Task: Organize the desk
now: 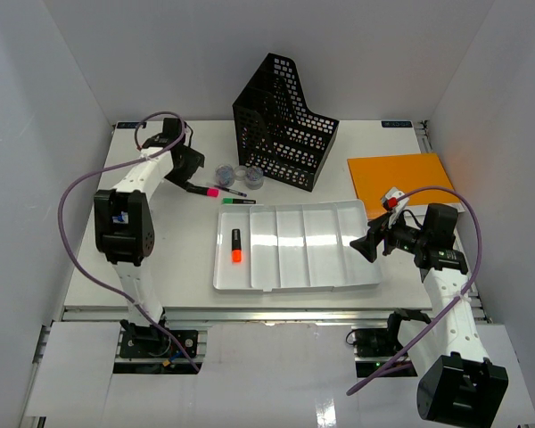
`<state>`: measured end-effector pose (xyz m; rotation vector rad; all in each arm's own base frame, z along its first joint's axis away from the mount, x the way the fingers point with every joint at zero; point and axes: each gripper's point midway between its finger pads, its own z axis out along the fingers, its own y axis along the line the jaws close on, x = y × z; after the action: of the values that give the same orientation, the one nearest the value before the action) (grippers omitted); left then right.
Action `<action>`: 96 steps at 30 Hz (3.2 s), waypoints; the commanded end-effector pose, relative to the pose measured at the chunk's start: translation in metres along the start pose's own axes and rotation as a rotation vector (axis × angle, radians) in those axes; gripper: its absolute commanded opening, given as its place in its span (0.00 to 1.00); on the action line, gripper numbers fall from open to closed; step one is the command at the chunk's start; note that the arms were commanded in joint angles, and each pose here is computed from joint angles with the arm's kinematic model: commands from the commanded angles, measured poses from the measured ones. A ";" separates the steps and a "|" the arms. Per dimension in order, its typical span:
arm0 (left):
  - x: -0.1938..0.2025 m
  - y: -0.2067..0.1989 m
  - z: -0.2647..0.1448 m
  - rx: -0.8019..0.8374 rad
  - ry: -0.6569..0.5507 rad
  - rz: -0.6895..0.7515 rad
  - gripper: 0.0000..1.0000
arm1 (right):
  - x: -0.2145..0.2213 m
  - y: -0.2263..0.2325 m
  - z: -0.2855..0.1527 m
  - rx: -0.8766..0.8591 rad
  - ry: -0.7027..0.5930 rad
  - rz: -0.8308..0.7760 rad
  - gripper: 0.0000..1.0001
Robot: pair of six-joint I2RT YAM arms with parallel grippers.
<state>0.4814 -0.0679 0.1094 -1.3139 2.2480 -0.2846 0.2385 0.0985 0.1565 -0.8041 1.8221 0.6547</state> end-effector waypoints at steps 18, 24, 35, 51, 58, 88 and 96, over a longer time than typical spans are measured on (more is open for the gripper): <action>0.018 0.043 0.063 -0.287 0.144 0.001 0.66 | -0.002 -0.003 -0.001 0.010 0.003 -0.015 0.90; 0.026 0.046 0.072 -0.294 0.192 0.036 0.65 | -0.003 -0.005 -0.002 0.023 0.005 -0.022 0.90; 0.000 0.064 0.037 -0.287 0.051 0.128 0.24 | -0.001 -0.006 -0.002 0.031 0.010 -0.025 0.90; 0.088 0.032 -0.124 0.627 0.235 0.738 0.00 | 0.003 -0.005 -0.001 0.020 0.012 -0.028 0.90; 0.161 0.055 -0.117 0.621 0.374 0.932 0.02 | 0.005 -0.001 0.000 0.000 0.007 -0.033 0.90; 0.071 0.068 -0.205 0.657 -0.266 0.890 0.89 | -0.118 0.067 0.174 -0.384 0.319 -0.394 0.92; 0.053 0.079 -0.228 0.680 -0.402 0.844 0.90 | -0.139 0.082 0.300 -0.336 0.308 -0.430 0.91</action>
<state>0.2755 -0.1052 0.2592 0.0278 1.8884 -0.4526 0.3593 0.3684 0.1839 -1.5984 1.7451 0.6627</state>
